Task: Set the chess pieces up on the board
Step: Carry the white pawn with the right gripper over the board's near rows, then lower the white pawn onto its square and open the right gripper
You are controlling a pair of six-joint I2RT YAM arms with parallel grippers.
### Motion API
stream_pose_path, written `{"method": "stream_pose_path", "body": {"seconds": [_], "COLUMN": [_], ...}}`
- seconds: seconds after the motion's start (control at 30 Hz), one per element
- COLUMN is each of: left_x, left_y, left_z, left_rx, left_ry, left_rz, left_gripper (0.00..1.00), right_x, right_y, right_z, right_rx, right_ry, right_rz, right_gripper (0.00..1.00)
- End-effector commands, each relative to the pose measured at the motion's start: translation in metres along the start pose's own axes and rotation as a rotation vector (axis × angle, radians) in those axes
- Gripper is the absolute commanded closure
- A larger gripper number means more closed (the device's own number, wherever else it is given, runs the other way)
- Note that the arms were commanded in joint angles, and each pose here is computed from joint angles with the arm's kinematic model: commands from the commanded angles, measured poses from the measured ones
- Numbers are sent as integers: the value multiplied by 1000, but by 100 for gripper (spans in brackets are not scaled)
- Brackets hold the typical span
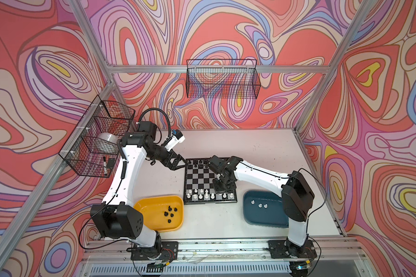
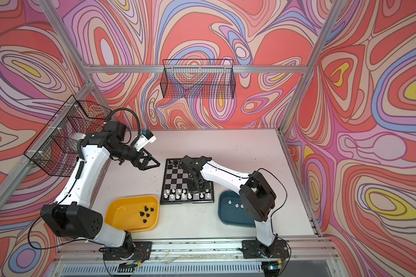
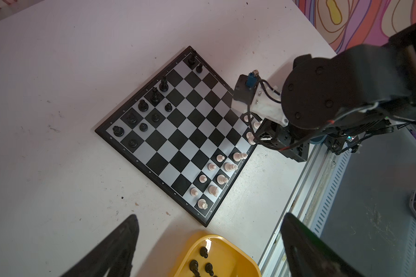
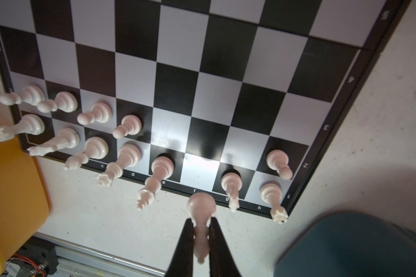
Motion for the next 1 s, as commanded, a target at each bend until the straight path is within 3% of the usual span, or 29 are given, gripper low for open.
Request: {"method": "stream_pose_path", "body": {"seconds": [0.0, 0.97], "left_x": [0, 0], "left_y": [-6, -3], "left_z": [-6, -4], "left_rx": [5, -16], "left_ry": [7, 2], "left_rz": [-16, -15], "left_gripper": [7, 6], "right_x": [2, -3], "right_y": [3, 33], "right_z": [7, 2], "right_rx": [6, -51], "right_ry": [-16, -31], "right_rz": [-8, 14], "right_gripper": [89, 90]}}
Point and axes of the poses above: each gripper's point midway between its finger pads, its own y axis out along the fingers, its own z axis along the line the jaws close on, x = y × z, the point moved 9 cm from there along -y, back along the fingers, and after that the axes turned 14 degrees about y, right-handed, at the moved point
